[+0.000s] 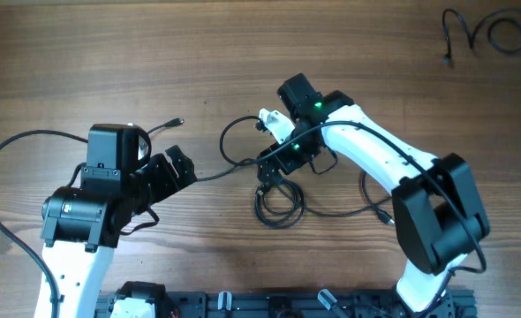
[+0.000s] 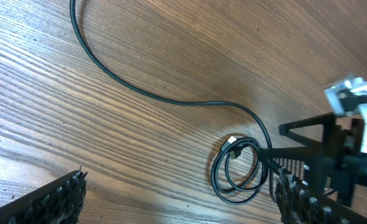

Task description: Untangle cables

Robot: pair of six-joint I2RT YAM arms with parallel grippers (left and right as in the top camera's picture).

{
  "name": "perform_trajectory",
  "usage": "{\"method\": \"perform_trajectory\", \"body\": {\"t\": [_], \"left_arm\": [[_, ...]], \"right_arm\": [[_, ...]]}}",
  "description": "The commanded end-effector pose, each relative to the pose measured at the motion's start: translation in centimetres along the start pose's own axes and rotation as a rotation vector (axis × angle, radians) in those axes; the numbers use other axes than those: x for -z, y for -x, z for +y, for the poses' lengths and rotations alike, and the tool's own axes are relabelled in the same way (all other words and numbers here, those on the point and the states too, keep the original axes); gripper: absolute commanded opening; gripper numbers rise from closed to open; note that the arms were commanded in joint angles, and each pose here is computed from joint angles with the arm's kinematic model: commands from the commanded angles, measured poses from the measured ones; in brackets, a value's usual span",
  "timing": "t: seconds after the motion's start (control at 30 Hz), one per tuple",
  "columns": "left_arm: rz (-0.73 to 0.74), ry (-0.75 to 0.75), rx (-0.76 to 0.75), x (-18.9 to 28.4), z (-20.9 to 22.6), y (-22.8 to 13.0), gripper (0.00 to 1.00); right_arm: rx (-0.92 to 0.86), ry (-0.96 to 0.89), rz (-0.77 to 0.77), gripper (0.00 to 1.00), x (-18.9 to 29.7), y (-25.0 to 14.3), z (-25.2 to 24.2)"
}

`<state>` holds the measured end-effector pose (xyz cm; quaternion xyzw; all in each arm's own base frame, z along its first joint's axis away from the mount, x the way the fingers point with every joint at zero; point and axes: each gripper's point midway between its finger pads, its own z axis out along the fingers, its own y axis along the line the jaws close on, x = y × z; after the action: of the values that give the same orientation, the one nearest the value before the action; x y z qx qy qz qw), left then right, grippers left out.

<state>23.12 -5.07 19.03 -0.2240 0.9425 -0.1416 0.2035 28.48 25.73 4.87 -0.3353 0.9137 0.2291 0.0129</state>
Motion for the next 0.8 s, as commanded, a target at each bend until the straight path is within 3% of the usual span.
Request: {"method": "perform_trajectory", "body": {"t": [0.0, 0.03, 0.17, 0.2, 0.23, 0.37, 0.43, 0.63, 0.77], "left_arm": [[-0.007, 0.018, 0.002, -0.1, 0.2, 0.1, 1.00], [-0.007, 0.018, 0.002, -0.1, 0.2, 0.1, 1.00], [-0.007, 0.018, 0.002, -0.1, 0.2, 0.1, 1.00], [-0.007, 0.018, 0.002, -0.1, 0.2, 0.1, 1.00], [-0.007, 0.018, 0.002, -0.1, 0.2, 0.1, 1.00], [-0.007, 0.018, 0.002, -0.1, 0.2, 0.1, 1.00], [-0.007, 0.018, 0.002, -0.1, 0.2, 0.1, 1.00], [-0.007, 0.018, 0.002, -0.1, 0.2, 0.1, 1.00], [-0.007, 0.018, 0.002, -0.1, 0.2, 0.1, 1.00]], "right_arm": [[0.017, 0.026, 0.013, 0.75, -1.1, -0.2, 0.2], [0.021, 0.025, 0.004, 0.69, -1.1, 0.1, 0.1], [0.001, 0.011, -0.037, 0.25, -0.2, 1.5, -0.2], [-0.005, 0.007, -0.055, 0.11, 0.4, 2.0, -0.3], [-0.029, -0.002, -0.075, 0.04, 1.2, 2.5, -0.7], [-0.115, -0.074, -0.142, 0.04, 5.6, 4.4, -3.5], [-0.175, -0.107, -0.226, 0.04, 10.2, 5.8, -5.3], [-0.364, -0.195, -0.584, 0.04, 25.2, 8.0, -9.3], [-0.457, -0.225, -0.840, 0.04, 33.6, 7.8, -9.4]]}}
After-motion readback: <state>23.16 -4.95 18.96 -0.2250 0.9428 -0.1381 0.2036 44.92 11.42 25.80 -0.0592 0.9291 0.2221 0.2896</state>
